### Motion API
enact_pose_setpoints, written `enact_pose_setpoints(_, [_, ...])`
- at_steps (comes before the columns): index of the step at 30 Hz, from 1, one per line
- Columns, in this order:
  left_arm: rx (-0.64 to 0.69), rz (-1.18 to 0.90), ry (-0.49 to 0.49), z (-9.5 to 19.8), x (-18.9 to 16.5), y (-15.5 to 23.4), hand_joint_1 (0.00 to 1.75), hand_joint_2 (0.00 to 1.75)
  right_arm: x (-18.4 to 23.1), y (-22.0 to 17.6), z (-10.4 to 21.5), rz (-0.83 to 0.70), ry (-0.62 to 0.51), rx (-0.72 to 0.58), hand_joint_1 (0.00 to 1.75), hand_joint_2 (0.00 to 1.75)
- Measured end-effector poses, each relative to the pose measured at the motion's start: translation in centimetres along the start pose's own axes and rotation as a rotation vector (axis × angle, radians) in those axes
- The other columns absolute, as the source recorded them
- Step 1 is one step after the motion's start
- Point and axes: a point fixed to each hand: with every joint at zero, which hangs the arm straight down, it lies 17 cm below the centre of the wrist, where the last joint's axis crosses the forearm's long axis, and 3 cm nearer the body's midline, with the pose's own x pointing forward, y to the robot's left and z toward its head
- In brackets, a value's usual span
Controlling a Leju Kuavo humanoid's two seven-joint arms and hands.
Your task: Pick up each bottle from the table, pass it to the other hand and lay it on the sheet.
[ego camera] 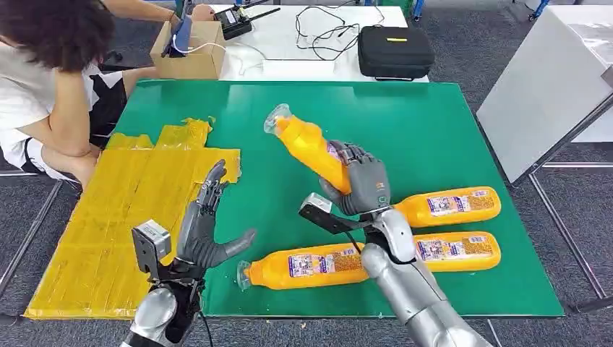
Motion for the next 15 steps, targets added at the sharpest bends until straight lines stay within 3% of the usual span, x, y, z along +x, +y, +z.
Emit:
enact_pose_setpoints(8, [-0.005, 0.014, 0.027, 0.5, -0.6, -0.4, 0.00, 1.75, 1.3, -4.8, 0.9, -0.100, -0.018, -0.141, 1.75, 1.75])
enact_pose_setpoints(15, [-0.018, 0.033, 0.070, 1.1, -1.6, -0.8, 0.00, 1.75, 3.5, -2.6, 3.1, -0.273, -0.054, -0.038, 1.75, 1.75])
